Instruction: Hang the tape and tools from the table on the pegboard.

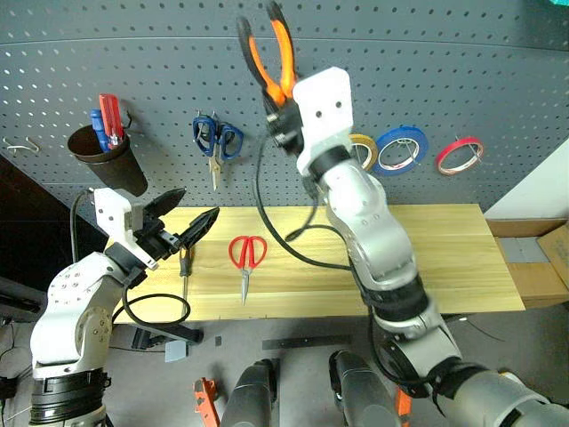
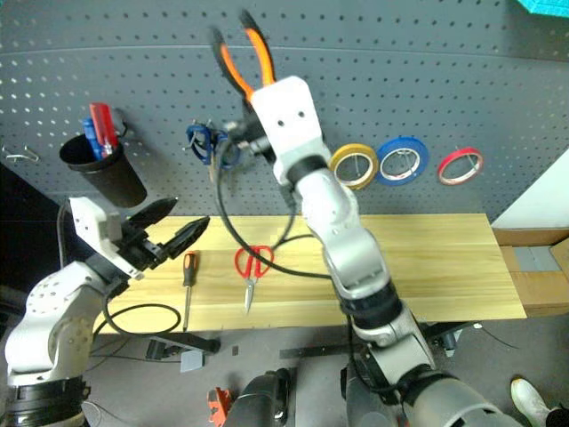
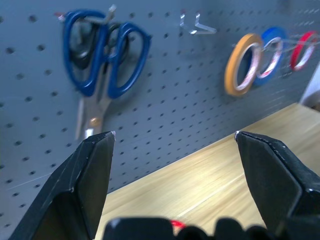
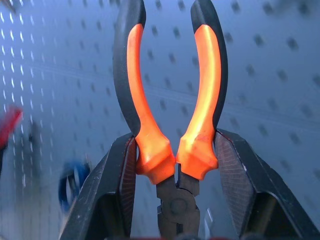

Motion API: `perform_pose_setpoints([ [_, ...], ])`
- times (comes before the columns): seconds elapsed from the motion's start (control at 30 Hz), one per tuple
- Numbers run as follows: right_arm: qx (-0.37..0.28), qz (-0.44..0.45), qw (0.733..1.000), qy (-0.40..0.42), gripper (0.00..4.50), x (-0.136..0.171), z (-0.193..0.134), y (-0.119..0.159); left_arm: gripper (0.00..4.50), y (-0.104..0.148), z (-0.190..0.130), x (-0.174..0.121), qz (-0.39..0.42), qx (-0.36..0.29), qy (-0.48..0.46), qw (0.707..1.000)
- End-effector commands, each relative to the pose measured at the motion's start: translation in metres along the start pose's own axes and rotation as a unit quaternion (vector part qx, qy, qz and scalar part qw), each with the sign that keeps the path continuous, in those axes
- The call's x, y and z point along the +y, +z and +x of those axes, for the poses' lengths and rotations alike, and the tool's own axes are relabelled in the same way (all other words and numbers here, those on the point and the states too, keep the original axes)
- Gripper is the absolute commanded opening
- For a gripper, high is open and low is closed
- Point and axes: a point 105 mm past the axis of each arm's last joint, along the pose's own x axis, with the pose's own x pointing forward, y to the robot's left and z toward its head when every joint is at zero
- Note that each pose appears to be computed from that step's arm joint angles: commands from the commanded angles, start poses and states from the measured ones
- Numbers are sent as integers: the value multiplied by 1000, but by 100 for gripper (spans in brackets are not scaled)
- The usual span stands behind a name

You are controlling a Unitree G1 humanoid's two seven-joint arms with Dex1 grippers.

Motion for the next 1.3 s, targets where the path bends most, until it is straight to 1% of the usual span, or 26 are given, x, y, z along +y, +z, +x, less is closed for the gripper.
perform_pose_setpoints([
  [0.03, -68, -13, 998, -11, 182, -4, 21, 21, 413, 22, 7, -3, 21, -26, -5, 999],
  [0.13, -79, -31, 996, -11, 182, -7, 33, 14, 413, 23, 15, -7, 24, -30, -15, 999],
  [0.2, -86, -69, 994, -2, 182, -7, 36, 3, 413, 25, 21, -10, 28, -35, -22, 999],
  [0.37, -75, -107, 991, 5, 182, -17, 37, -27, 413, 30, 36, -16, 28, -50, -36, 998],
  [0.57, -55, -147, 988, -2, 182, -33, 35, -52, 413, 36, 52, -22, 27, -69, -51, 996],
  [0.73, -35, -137, 990, -20, 182, -44, 36, -61, 413, 36, 56, -24, 25, -73, -57, 995],
  [0.87, -18, -128, 991, -19, 182, -42, 34, -71, 413, 34, 56, -23, 26, -72, -56, 996],
  [1.0, 31, -135, 990, -22, 182, -45, 26, -94, 413, 34, 58, -22, 28, -71, -54, 996],
  [1.13, 50, -126, 990, -37, 182, -52, 22, -102, 413, 31, 58, -21, 30, -67, -50, 996],
  [1.2, 64, -126, 989, -44, 254, -55, 20, -106, 413, 28, 59, -20, 32, -59, -46, 997],
  [1.23, 68, -126, 989, -46, 276, -56, 19, -108, 413, 26, 59, -19, 32, -56, -43, 997],
  [1.3, 81, -136, 986, -46, 348, -57, 16, -112, 413, 22, 59, -17, 34, -45, -33, 998],
])
